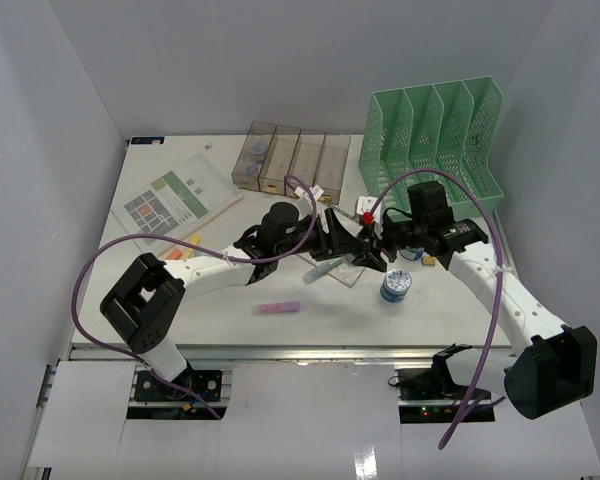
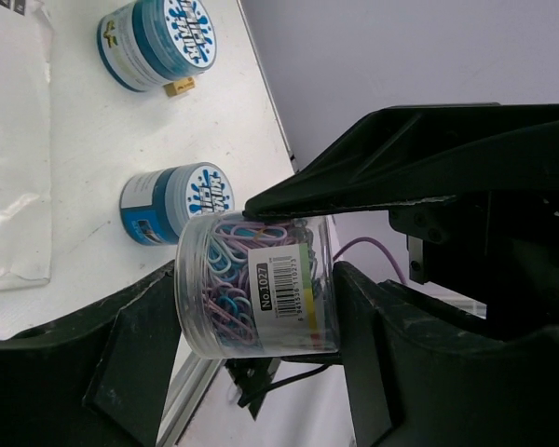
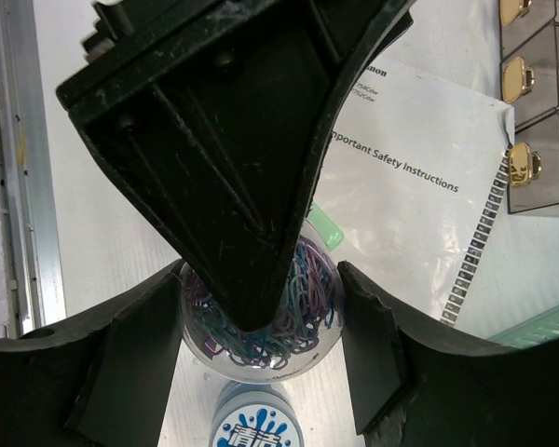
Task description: Organize the desk
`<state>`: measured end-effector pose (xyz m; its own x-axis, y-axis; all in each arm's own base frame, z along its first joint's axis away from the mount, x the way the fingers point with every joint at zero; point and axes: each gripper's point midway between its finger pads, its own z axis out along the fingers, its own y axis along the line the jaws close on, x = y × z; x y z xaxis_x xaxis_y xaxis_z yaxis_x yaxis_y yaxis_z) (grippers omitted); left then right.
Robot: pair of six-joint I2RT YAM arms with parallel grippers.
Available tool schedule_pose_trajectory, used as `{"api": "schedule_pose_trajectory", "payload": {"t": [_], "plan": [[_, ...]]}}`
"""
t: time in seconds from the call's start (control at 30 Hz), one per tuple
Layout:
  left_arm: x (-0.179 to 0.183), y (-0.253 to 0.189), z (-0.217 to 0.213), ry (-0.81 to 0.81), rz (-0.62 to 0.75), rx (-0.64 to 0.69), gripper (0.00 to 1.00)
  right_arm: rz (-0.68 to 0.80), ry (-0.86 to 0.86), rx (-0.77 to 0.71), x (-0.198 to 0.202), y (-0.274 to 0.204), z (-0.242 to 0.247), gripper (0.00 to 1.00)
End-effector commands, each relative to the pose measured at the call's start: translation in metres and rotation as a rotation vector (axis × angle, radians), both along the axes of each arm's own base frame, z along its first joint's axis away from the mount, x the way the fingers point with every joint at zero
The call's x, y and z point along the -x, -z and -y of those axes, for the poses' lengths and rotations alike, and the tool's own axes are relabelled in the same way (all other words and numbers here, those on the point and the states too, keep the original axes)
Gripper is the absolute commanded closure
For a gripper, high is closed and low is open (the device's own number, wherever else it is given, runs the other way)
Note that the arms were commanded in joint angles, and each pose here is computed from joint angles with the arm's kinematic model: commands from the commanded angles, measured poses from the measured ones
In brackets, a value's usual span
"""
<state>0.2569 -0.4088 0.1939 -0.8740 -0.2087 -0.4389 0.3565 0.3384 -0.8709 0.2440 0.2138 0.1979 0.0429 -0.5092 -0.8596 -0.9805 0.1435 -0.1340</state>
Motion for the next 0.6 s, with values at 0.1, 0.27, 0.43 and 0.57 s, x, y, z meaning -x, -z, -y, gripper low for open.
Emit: {"api": "schedule_pose_trajectory", "payload": {"t": [0.1, 0.27, 0.43, 0.57], "plan": [[-0.002, -0.004, -0.003, -0.006, 0.024, -0.048, 0.56, 0.101, 0.027, -0.051, -0.016, -0.018, -0.004, 0.52], [-0.013, 0.001, -0.015, -0.057, 0.043, -0.117, 0.75, 0.113, 0.081, -0.037, -0.025, -0.016, 0.0, 0.15], [-0.043, 0.02, -0.055, -0.167, 0.095, -0.318, 0.78, 0.11, 0.147, -0.067, -0.036, -0.03, 0.015, 0.06], [-0.081, 0.02, -0.116, -0.291, 0.11, -0.398, 0.8, 0.099, 0.174, -0.112, -0.037, -0.036, 0.033, 0.09]]}}
